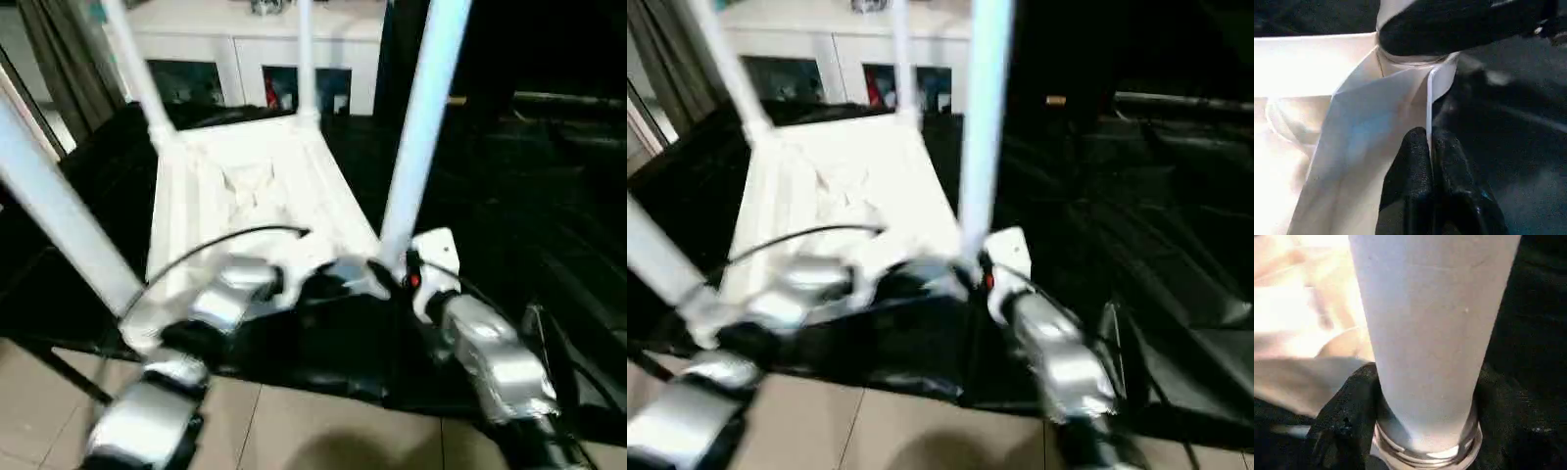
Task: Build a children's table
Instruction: Rotate leg to tighten
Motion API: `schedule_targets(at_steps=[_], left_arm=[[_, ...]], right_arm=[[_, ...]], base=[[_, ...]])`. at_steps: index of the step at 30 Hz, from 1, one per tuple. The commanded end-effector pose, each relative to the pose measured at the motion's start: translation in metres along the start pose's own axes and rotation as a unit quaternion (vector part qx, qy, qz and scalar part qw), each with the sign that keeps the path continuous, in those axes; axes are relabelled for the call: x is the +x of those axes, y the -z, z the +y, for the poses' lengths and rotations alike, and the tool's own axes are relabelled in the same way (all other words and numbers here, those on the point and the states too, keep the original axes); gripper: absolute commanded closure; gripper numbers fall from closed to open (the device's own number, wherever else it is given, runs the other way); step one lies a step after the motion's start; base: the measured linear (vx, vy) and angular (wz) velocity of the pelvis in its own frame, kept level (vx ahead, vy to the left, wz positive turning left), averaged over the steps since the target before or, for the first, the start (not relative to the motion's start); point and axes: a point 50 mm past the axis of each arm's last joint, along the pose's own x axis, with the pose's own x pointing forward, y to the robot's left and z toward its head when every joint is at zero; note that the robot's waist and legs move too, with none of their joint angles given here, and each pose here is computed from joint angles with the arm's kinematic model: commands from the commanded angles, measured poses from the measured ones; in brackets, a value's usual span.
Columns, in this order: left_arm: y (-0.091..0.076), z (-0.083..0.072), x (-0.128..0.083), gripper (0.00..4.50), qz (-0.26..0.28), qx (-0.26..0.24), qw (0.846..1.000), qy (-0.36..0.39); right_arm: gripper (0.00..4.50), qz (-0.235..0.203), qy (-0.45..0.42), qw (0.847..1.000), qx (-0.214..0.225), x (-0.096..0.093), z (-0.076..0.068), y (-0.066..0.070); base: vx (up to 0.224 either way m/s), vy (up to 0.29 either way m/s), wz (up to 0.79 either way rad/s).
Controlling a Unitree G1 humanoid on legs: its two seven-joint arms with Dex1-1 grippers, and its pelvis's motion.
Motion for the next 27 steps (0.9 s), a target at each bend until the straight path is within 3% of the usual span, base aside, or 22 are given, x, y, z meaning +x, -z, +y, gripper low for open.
schedule_targets(at_steps=[1, 8, 9, 14, 20, 25, 27], left_arm=[[-0.015, -0.013, 0.019, 4.5, -0.029, -0.009, 1.0, -0.004], [-0.021, -0.012, 0.023, 4.5, -0.036, -0.005, 0.999, -0.012], [-0.02, -0.011, 0.021, 4.5, -0.037, -0.005, 0.999, -0.006], [-0.011, -0.009, 0.006, 4.5, -0.049, -0.001, 0.998, 0.048], [0.003, -0.01, -0.02, 4.5, -0.056, 0.005, 0.988, 0.143], [0.015, -0.003, -0.042, 4.5, -0.04, 0.0, 0.985, 0.168], [0.016, -0.003, -0.044, 4.5, -0.037, 0.0, 0.985, 0.17]], right_arm=[[1.99, 0.044, 0.005, 0.999, 0.005, 0.007, 0.016, 0.016], [1.99, 0.004, -0.004, 1.0, 0.021, 0.01, 0.02, 0.003], [1.64, -0.007, -0.019, 1.0, 0.021, 0.009, 0.02, 0.0], [1.13, -0.022, -0.117, 0.993, -0.014, -0.002, 0.017, -0.007], [0.76, 0.006, -0.234, 0.965, -0.118, -0.026, 0.004, -0.007], [0.76, 0.036, -0.304, 0.942, -0.137, -0.044, -0.009, -0.006], [0.76, 0.038, -0.309, 0.94, -0.137, -0.046, -0.009, -0.006]], base=[[0.0, 0.0, 0.0], [0.0, 0.0, 0.0], [0.0, 0.0, 0.0], [0.0, 0.0, 0.0], [0.0, 0.0, 0.0], [0.0, 0.0, 0.0], [0.0, 0.0, 0.0]])
